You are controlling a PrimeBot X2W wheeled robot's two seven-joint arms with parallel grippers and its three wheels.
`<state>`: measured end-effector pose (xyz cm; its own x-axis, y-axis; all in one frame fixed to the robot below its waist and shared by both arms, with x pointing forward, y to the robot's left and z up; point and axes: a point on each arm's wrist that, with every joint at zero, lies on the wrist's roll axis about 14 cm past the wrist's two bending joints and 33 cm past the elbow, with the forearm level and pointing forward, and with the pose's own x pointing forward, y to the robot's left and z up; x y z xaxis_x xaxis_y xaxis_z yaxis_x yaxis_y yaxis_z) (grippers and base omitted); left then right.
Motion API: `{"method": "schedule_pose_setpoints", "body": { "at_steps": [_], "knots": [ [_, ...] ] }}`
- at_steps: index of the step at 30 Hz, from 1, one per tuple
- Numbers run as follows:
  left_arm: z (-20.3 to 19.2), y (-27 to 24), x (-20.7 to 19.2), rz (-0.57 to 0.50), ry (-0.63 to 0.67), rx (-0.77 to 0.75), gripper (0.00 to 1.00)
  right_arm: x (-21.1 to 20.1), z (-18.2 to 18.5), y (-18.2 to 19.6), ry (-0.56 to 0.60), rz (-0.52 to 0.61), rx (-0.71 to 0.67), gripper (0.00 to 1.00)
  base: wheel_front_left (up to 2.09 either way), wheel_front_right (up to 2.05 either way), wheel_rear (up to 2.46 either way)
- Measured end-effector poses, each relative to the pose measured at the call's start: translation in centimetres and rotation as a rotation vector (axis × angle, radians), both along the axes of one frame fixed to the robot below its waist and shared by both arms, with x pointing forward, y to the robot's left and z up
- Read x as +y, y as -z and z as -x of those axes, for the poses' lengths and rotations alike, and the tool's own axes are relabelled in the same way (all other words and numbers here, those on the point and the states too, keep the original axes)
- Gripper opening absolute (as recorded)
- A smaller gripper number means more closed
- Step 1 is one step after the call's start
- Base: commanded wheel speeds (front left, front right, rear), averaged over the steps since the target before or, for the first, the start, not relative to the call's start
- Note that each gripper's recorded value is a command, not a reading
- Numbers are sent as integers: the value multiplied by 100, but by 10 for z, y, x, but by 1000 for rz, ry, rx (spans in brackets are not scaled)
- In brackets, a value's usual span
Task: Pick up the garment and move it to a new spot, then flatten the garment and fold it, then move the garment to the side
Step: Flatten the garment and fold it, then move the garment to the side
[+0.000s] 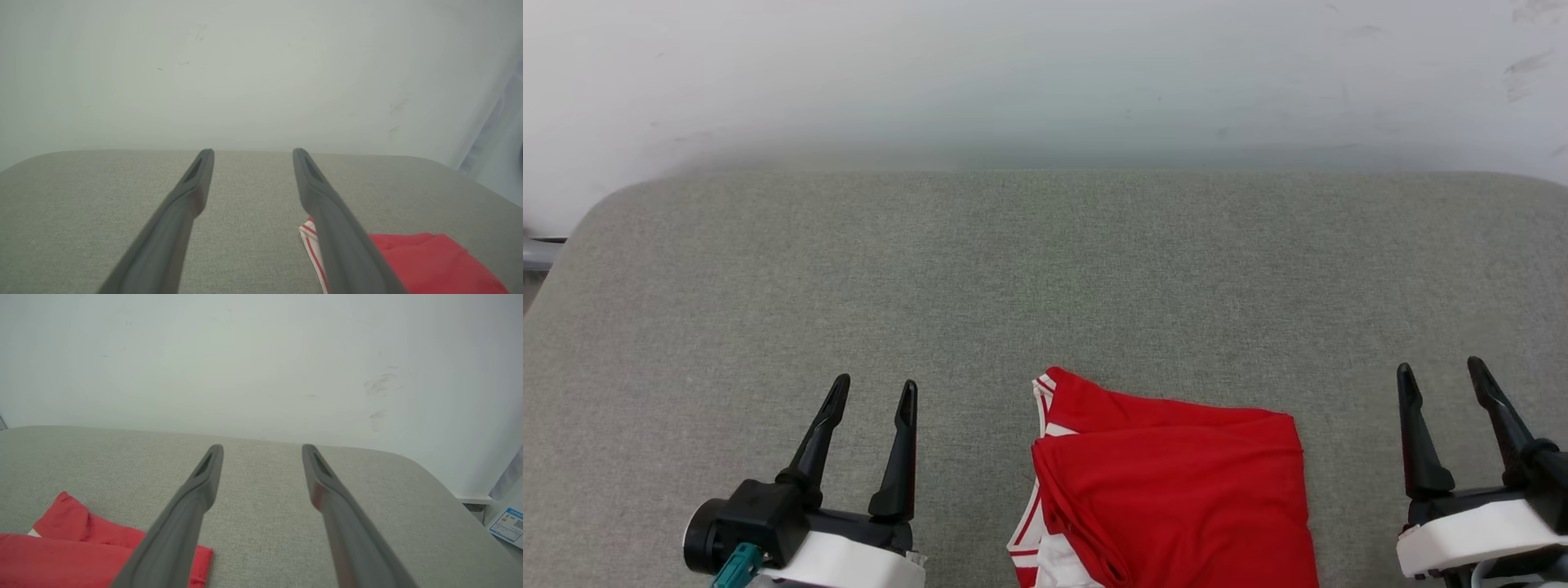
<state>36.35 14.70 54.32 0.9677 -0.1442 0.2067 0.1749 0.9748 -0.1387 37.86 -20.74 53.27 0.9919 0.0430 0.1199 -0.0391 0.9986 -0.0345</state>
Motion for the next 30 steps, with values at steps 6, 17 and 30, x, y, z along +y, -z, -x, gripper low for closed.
{"method": "schedule_pose_setpoints", "body": {
  "at_steps": [6, 17, 30],
  "knots": [
    [2, 2, -2, 1, 6, 5, 100, 6, 1, 4, -2, -17, 6, 100, 0, 0, 0],
    [4, 2, -2, -2, 8, 6, 100, 16, -3, 18, -36, -34, 112, 100, 0, 0, 0],
    [0, 8, -6, -19, 23, 23, 100, 42, 22, 84, -152, -144, 801, 100, 0, 0, 0]
  ]
}}
